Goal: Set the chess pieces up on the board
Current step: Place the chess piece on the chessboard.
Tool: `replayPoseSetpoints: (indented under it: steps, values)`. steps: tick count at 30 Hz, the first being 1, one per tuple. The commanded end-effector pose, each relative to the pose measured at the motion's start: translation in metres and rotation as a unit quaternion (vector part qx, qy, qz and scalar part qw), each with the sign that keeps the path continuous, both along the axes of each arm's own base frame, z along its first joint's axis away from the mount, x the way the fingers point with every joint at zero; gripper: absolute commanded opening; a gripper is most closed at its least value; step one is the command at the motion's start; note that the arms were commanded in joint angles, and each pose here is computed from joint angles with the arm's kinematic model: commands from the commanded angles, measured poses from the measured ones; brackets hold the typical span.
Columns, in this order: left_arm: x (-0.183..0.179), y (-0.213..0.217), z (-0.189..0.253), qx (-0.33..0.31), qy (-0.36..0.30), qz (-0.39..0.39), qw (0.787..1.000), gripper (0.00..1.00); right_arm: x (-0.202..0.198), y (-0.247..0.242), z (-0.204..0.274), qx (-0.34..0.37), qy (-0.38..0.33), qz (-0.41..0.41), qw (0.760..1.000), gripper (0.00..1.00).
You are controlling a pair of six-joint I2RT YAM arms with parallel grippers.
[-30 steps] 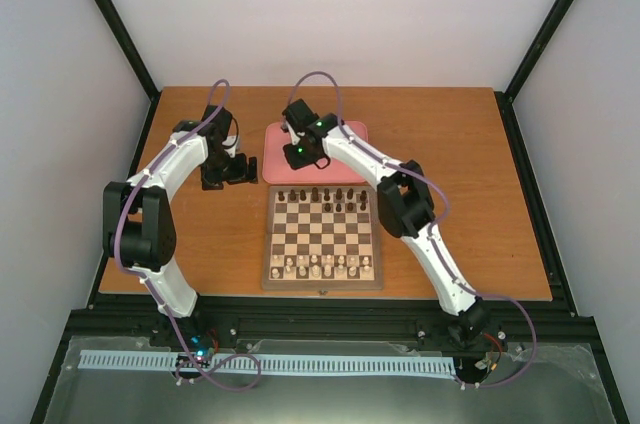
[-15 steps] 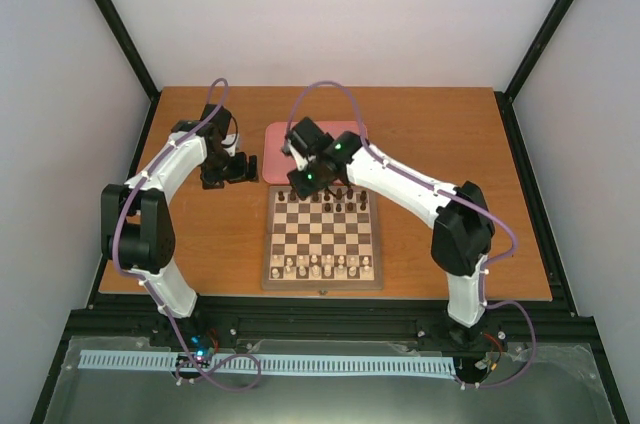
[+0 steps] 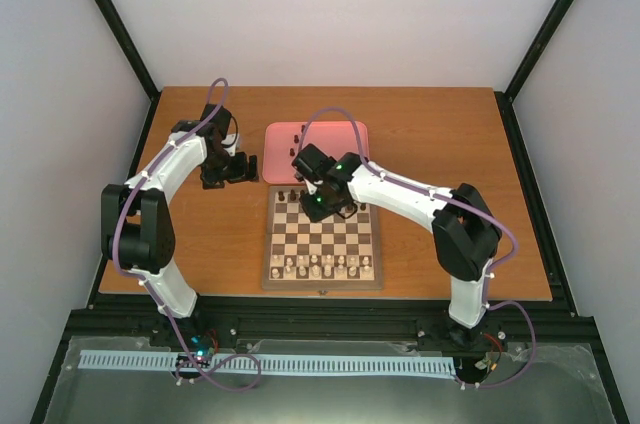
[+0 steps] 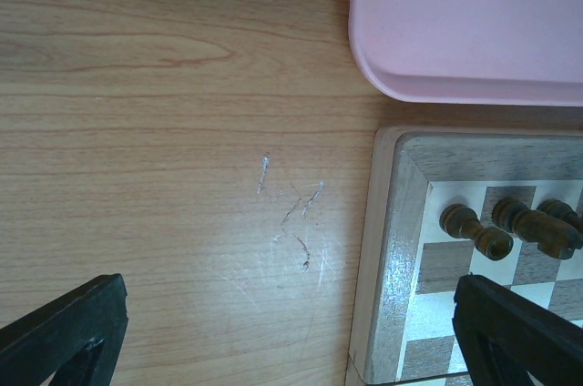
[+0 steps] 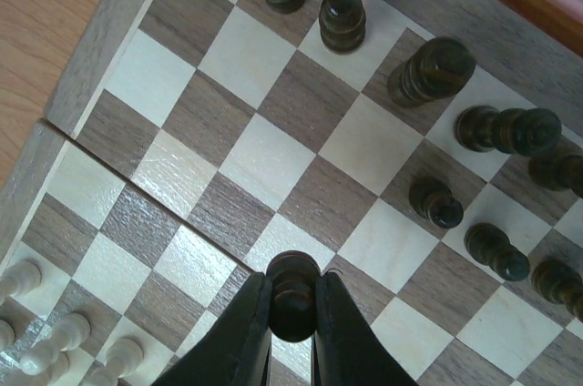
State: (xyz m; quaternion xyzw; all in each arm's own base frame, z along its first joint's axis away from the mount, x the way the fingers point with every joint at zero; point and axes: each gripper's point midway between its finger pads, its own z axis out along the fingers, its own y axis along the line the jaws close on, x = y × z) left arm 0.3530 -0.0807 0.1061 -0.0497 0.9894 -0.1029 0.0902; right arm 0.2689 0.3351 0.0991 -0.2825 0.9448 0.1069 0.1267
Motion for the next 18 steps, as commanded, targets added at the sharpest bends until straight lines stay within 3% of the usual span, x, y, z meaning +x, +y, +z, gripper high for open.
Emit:
replayPoseSetpoints:
  steps: [1, 18]
  values:
    - [0.005, -0.003, 0.015, -0.006, -0.025, -0.007, 1.000, 1.00, 0.012, 0.012, -0.001, 0.010, -0.019, -0.008, 1.000, 0.08]
    - [0.005, -0.003, 0.010, -0.005, -0.018, -0.007, 1.000, 1.00, 0.035, 0.011, -0.024, -0.005, -0.004, -0.020, 1.000, 0.08]
